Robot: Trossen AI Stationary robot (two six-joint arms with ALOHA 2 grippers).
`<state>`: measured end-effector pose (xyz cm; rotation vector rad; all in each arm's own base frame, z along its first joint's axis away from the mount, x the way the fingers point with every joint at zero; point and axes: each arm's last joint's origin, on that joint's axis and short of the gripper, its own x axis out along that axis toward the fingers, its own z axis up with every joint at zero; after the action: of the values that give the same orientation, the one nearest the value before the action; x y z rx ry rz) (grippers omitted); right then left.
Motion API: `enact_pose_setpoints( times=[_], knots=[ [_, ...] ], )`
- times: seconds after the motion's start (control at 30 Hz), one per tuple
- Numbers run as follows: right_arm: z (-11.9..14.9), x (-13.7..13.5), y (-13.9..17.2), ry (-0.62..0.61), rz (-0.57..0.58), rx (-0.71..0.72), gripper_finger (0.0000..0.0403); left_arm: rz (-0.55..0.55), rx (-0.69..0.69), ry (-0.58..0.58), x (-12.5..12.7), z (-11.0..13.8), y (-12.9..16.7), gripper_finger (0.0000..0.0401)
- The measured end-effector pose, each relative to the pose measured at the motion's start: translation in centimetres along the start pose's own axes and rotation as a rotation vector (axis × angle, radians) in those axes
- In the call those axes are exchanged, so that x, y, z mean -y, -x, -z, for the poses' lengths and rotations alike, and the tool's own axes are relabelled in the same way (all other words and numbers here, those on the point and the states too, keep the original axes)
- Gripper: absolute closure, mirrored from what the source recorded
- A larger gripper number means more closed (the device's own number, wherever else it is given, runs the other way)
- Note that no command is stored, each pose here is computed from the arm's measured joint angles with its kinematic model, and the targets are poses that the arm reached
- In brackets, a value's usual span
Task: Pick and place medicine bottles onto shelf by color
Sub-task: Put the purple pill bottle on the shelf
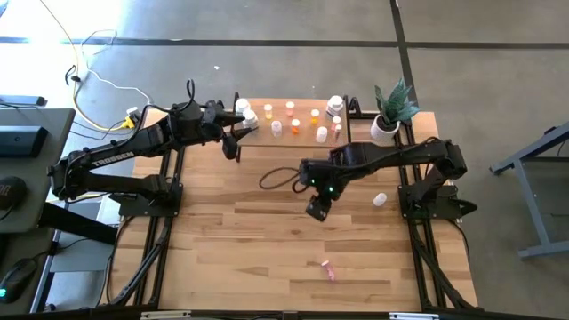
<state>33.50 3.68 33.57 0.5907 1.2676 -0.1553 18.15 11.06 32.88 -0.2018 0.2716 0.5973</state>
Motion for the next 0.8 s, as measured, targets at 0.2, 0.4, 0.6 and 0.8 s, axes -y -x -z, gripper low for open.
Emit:
enact_pose_setpoints(
  times=[0.2, 0.4, 0.6, 0.8],
  knots=[
    [1.5, -1.9, -0.4, -0.012, -0.010, -0.023, 0.0241, 0.051, -0.072, 0.086, 0.8, 0.7, 0.1, 0.0187],
    [3.3, -3.9, -0.8, -0.014, 0.013, -0.019, 0.0215, 0.116, -0.175, 0.042, 2.4, 1.8, 0.5, 0.0187],
    [5.2, -6.1, -2.3, -0.031, 0.028, -0.062, 0.0201, 0.188, -0.213, -0.005, 4.0, 2.4, 0.9, 0.0187],
    [7.3, -8.5, -4.4, -0.053, 0.029, -0.100, 0.0201, 0.230, -0.223, -0.004, 5.0, 2.6, 1.1, 0.0187]
  ],
)
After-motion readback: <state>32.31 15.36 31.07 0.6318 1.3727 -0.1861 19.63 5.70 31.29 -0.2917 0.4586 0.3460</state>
